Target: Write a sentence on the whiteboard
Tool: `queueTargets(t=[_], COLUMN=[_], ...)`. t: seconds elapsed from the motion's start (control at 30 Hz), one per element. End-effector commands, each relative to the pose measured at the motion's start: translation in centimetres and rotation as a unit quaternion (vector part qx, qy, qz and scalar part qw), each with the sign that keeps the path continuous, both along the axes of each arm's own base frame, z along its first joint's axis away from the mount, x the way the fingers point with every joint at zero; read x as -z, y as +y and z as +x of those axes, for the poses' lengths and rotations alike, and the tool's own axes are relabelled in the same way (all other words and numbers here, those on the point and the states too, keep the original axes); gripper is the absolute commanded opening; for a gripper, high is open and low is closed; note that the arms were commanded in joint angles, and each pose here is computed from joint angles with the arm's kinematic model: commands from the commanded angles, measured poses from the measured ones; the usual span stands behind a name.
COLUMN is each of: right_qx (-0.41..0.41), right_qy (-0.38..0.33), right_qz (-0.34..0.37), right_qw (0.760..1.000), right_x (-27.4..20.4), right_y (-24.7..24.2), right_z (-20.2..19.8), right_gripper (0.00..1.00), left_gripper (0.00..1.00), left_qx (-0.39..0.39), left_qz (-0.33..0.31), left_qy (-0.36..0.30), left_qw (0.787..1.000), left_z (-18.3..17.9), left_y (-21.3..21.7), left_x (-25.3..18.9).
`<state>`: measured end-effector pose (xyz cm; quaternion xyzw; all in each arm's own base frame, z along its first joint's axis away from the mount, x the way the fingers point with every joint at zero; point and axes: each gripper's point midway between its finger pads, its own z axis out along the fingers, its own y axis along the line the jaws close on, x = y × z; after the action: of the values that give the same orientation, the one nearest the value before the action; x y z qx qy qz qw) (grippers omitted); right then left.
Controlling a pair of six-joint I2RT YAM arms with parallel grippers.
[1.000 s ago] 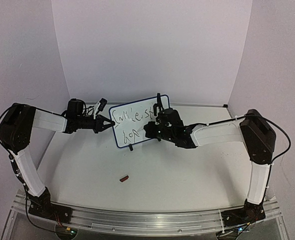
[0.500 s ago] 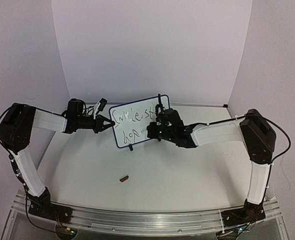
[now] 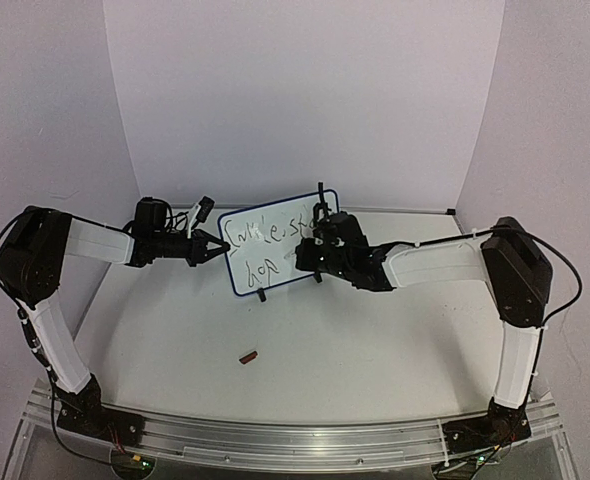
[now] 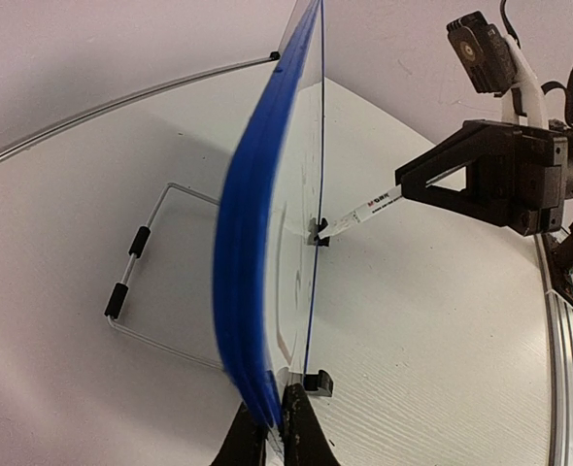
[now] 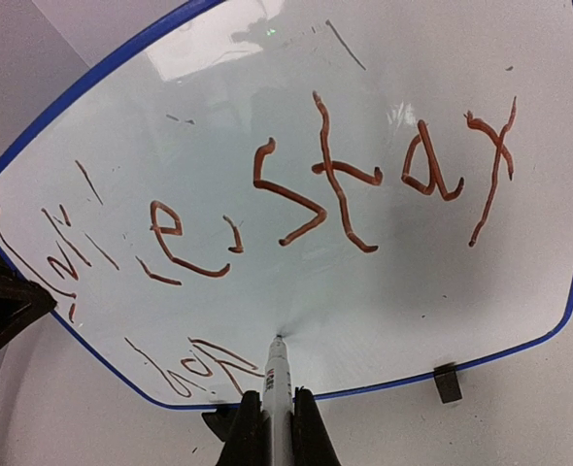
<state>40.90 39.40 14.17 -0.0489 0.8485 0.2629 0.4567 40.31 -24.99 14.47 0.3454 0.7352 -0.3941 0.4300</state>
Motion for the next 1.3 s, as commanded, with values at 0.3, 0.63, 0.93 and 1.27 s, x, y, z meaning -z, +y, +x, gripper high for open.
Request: queueTargets(t=[0.3, 0.63, 0.93, 1.27], right_qx=[-0.004, 0.023, 0.035, 0.024], right_qy=[0.008, 0.016, 0.0, -0.016], right_qz=[0.004, -0.019, -0.017, 0.005], right_qw=[1.0, 0.999, 0.999, 1.0], right_x=[0.4, 1.1, -0.5, -2.3], right_y=[1.0, -0.2, -0.8, -0.3], right_z=[0.9, 1.0, 1.2, 1.1], right_gripper=[0.0, 0.0, 0.0, 0.0], left_gripper=[0.0, 0.0, 0.0, 0.0], left_qx=[-0.031, -0.031, -0.031, -0.03], left_qz=[0.045, 0.045, 0.045, 0.044], left_qy=[-0.004, -0.005, -0.005, -0.005], left_qw=[0.999, 0.999, 0.998, 0.999], left_z=[0.5, 0.5, 0.5, 0.5], left_y=[1.1, 1.1, 1.1, 1.1], left_x=[1.8, 1.8, 1.8, 1.8])
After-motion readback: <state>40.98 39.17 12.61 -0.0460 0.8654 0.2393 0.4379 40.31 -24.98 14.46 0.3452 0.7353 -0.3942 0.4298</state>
